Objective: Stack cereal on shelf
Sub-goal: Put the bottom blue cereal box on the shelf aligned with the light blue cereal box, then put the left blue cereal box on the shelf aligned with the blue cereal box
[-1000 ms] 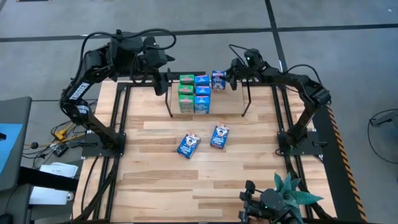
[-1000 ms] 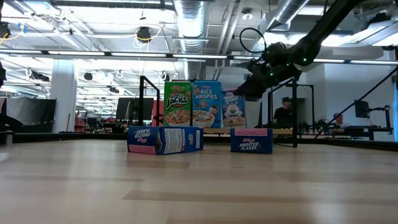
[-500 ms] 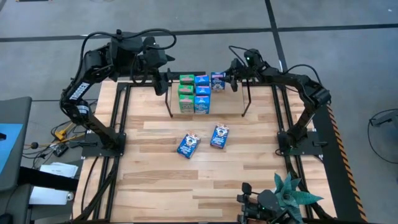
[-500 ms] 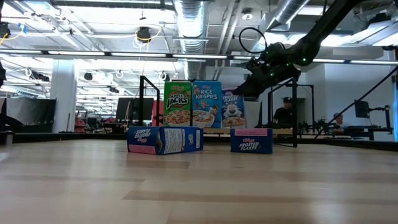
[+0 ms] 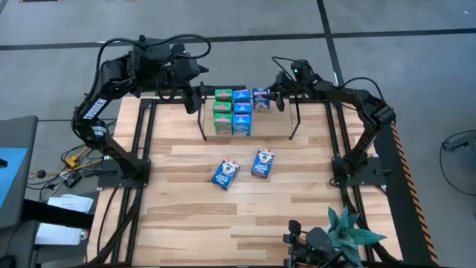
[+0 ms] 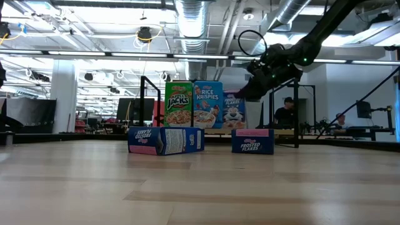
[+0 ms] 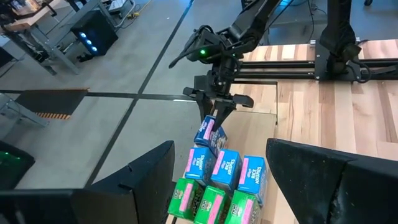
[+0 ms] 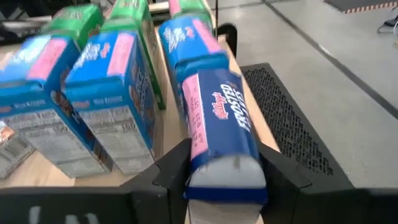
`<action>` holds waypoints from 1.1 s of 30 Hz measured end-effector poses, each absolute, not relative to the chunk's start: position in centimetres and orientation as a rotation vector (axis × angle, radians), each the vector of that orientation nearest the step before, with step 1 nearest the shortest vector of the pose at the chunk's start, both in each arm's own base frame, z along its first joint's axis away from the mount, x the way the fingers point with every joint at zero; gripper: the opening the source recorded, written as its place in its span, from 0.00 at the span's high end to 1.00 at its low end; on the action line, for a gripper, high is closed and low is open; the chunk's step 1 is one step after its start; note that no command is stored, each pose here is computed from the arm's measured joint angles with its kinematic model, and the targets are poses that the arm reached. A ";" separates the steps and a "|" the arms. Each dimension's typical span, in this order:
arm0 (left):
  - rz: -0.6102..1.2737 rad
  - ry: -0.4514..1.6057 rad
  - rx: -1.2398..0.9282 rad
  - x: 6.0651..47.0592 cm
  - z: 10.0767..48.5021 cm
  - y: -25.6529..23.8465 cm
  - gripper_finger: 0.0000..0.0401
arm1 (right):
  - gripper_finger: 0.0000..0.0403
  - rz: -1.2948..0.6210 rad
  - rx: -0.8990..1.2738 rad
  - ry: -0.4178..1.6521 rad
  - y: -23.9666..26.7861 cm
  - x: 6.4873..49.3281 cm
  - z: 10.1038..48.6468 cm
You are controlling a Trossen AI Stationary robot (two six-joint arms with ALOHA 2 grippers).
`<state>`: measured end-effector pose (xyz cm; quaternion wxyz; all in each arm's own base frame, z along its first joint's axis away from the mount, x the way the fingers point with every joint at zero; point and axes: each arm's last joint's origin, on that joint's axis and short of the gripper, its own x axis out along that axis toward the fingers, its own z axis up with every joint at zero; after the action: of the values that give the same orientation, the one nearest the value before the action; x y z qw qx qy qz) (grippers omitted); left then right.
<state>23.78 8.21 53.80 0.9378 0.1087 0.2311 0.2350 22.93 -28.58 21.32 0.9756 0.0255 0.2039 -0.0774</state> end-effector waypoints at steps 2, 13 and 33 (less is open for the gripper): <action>0.480 0.472 0.222 23.8 53.8 8.2 0.39 | 0.53 -0.153 0.051 0.415 -28.5 23.0 21.3; 0.480 0.474 0.222 23.8 53.8 8.2 0.39 | 0.43 -0.172 0.048 0.427 -28.4 23.2 21.2; 0.461 0.490 0.188 23.7 53.5 8.1 0.39 | 0.18 -0.178 0.088 0.563 -29.1 23.6 24.8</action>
<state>23.73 8.13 53.54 0.9397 0.0921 0.2399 0.2257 23.63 -29.05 24.79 0.9558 0.0435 0.2772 -0.0875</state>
